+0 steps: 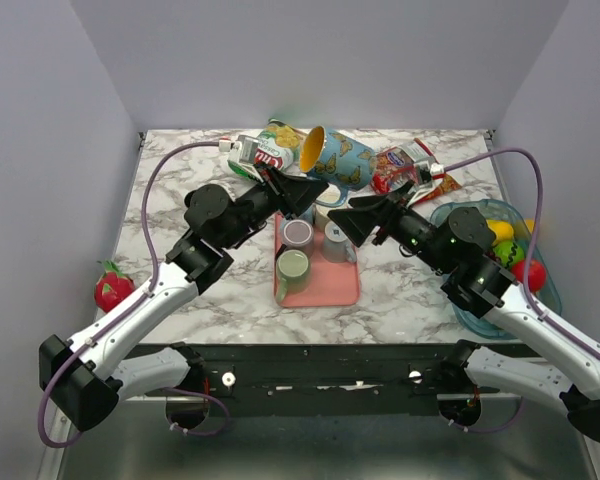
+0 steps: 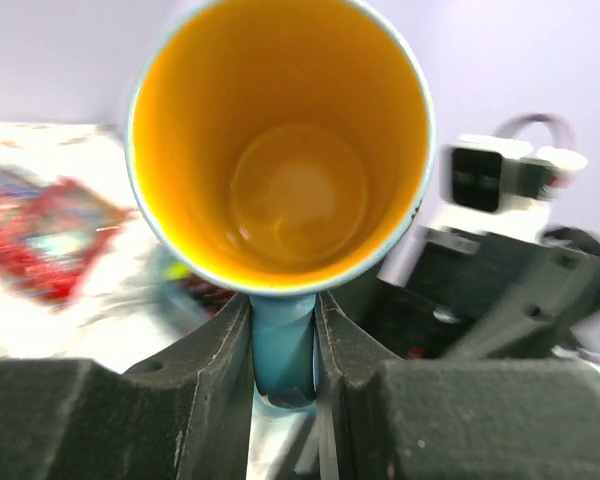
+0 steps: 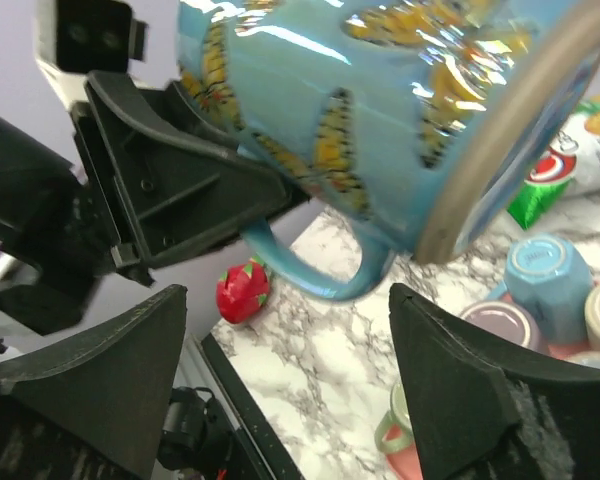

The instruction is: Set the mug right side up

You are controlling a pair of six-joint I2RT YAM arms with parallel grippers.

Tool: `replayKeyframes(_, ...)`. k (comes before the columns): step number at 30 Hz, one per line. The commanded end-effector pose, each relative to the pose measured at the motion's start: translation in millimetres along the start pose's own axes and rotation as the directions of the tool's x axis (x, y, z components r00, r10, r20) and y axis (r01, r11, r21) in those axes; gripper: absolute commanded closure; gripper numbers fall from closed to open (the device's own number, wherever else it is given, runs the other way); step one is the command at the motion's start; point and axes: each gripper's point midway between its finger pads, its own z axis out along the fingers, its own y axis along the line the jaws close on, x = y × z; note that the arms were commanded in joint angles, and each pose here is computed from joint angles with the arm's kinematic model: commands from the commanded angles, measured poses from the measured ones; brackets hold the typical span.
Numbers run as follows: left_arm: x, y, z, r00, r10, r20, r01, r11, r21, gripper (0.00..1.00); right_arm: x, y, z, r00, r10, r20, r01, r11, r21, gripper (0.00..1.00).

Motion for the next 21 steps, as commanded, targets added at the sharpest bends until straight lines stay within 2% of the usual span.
replayKeyframes(1,-33.2,36.5,-16.1,0.969,0.248,-0.005,-0.24,0.93,-0.277,1.0,18.3,-31.9,-9.5,0.999,0.001,-0.045,0.006,0.988,0.156,0.1)
replayKeyframes(2,-32.6,51.5,-22.1,0.964,0.265,-0.033,-0.26,0.899,-0.352,1.0,21.9,-38.5,-10.2,0.999,0.009,-0.051,0.001,0.982,0.189,0.09)
replayKeyframes(4,-36.9,61.1,-26.3,0.952,0.3,-0.062,-0.298,0.863,-0.409,1.0,33.8,-52.3,-15.2,0.996,0.021,-0.086,0.001,0.968,0.25,0.08)
replayKeyframes(7,-40.2,85.0,-39.0,0.924,0.358,-0.133,-0.373,0.771,-0.516,1.0,43.6,-66.0,-20.8,0.993,0.029,-0.111,0.007,0.95,0.313,0.08)
replayKeyframes(11,-44.4,116.4,-58.9,0.89,0.405,-0.208,-0.437,0.631,-0.641,1.0,50.4,-77.7,-27.1,0.992,0.026,-0.127,0.022,0.932,0.363,0.08)
replayKeyframes(12,-49.7,126.8,-67.4,0.88,0.423,-0.218,-0.446,0.572,-0.689,1.0,52.5,-79.8,-28.4,0.991,0.027,-0.133,0.025,0.928,0.371,0.08)
replayKeyframes(16,-47.7,154.2,-83.5,0.853,0.43,-0.297,-0.483,0.432,-0.761,1.0,58.7,-85.7,-31.2,0.988,0.026,-0.151,0.036,0.92,0.391,0.08)
replayKeyframes(19,-31.8,185.0,-87.9,0.828,0.407,-0.387,-0.527,0.328,-0.784,1.0,65.0,-90.1,-31.9,0.986,0.028,-0.167,0.042,0.914,0.403,0.08)
replayKeyframes(21,-26.4,197.9,-89.5,0.822,0.392,-0.413,-0.537,0.293,-0.791,1.0,67.2,-93.0,-31.9,0.985,0.031,-0.172,0.044,0.91,0.412,0.08)
